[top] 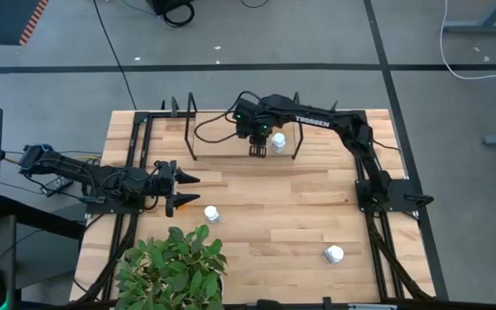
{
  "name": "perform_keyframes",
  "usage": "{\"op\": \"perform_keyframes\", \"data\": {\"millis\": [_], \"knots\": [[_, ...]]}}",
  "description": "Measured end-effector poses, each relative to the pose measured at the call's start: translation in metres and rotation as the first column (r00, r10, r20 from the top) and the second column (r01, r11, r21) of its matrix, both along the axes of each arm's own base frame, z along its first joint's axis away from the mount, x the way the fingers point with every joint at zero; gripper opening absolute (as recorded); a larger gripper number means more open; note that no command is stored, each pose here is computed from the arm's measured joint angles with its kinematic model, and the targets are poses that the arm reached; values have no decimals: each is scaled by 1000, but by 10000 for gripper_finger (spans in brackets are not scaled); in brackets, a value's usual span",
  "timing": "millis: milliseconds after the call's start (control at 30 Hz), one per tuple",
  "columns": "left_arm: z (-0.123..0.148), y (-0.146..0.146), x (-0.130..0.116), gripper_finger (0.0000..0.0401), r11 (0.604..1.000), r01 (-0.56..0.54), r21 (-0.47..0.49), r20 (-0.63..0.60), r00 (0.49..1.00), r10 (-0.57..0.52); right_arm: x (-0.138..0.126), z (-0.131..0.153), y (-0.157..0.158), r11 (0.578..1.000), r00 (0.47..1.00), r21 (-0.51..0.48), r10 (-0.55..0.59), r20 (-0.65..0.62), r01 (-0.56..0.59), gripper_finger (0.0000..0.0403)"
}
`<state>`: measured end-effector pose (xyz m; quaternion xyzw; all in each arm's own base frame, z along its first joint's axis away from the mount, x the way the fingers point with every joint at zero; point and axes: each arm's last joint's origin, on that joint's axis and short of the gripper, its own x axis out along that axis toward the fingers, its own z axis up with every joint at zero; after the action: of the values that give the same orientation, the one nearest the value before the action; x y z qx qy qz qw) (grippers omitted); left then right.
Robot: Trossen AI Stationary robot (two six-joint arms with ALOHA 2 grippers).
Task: Pick and place medicine bottles onto shelf by color
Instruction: Put the orange pill bottle on the shelf
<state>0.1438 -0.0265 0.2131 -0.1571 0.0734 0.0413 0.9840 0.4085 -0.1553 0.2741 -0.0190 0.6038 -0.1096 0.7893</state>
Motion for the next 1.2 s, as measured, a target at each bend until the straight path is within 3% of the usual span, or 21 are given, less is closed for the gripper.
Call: {"op": "perform_keyframes", "data": {"millis": [133, 200, 600, 900, 1200], "knots": [[0, 0, 0, 286, 1000, 1, 5, -1, 1000, -1, -2, 0, -8, 1000, 1000, -5, -11, 9, 11, 27], [0, 0, 0, 286, 1000, 1, 7, -1, 1000, -1, -5, 1, -12, 1000, 1000, 2, -15, 1, 15, 9], [0, 0, 0, 286, 1000, 1, 9, -1, 1000, -1, -10, 0, -14, 995, 1000, 103, -8, 3, 8, 7], [0, 0, 0, 286, 1000, 1, 9, -1, 1000, -1, -13, -19, -15, 993, 1000, 117, -16, -21, 18, 7], [0, 0, 0, 286, 1000, 1, 8, -1, 1000, -1, -12, -19, -17, 994, 1000, 110, -11, -9, 12, 6]]}}
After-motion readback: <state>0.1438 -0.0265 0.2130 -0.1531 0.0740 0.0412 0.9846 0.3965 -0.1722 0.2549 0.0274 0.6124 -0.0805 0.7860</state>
